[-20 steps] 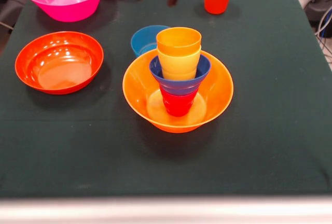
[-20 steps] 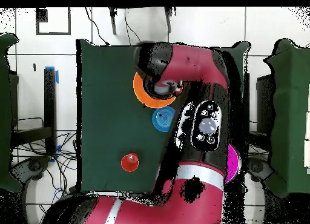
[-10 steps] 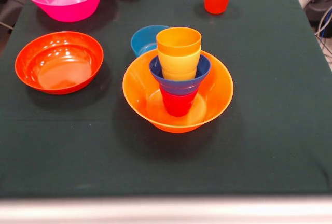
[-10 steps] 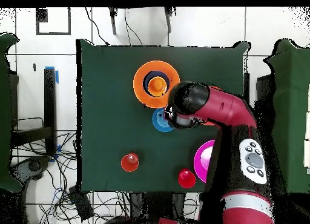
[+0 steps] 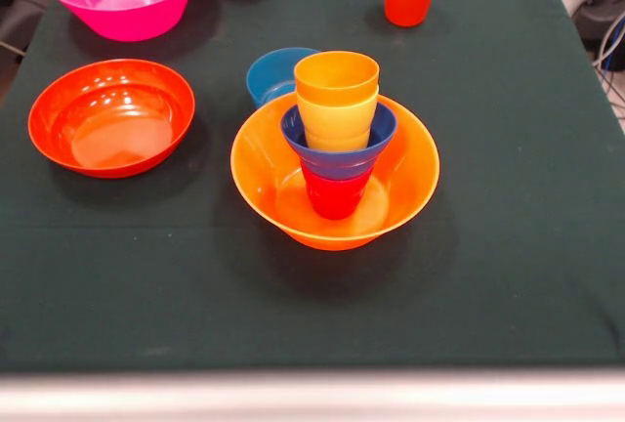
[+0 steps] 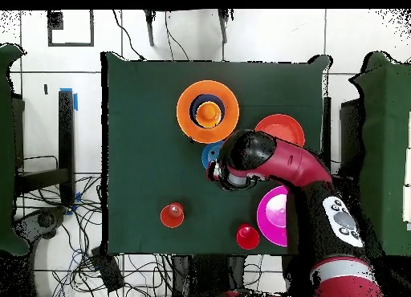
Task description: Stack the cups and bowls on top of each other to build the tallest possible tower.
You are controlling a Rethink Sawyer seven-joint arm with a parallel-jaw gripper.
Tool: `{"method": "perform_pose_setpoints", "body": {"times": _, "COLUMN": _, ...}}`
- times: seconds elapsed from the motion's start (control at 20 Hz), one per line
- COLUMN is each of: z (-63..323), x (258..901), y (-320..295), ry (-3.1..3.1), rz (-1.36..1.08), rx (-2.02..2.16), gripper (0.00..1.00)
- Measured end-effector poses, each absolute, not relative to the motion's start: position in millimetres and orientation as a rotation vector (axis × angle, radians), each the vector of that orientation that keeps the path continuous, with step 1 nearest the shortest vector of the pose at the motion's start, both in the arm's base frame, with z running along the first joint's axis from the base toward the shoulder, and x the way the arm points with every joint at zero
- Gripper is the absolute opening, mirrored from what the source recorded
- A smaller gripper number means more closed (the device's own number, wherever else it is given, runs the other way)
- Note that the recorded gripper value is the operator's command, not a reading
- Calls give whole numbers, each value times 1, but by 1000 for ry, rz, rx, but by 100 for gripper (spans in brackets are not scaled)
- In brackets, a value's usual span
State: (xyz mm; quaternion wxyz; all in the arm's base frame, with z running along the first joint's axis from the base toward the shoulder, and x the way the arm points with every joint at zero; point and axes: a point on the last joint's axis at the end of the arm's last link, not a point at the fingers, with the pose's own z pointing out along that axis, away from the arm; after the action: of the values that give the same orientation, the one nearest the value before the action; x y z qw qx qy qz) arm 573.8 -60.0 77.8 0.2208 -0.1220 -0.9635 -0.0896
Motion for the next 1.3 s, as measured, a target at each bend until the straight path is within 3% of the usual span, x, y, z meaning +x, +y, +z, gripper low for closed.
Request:
{"method": "perform_pose_setpoints", "body": {"times": 0.25, "z": 63, "x": 566, "y": -50, "ry": -2683, "rz": -238, "rx": -248, "gripper": 100}}
{"method": "perform_pose_setpoints", "body": {"times": 1.0, "z": -38, "x": 521, "y": -52, "ry": -2779, "rz": -34, "rx": 150, "gripper": 100}}
{"method": "perform_pose_setpoints", "body": {"times": 1.3, "z": -54, "x": 513, "y": -51, "ry": -2760, "rz": -23, "rx": 195, "gripper": 100}}
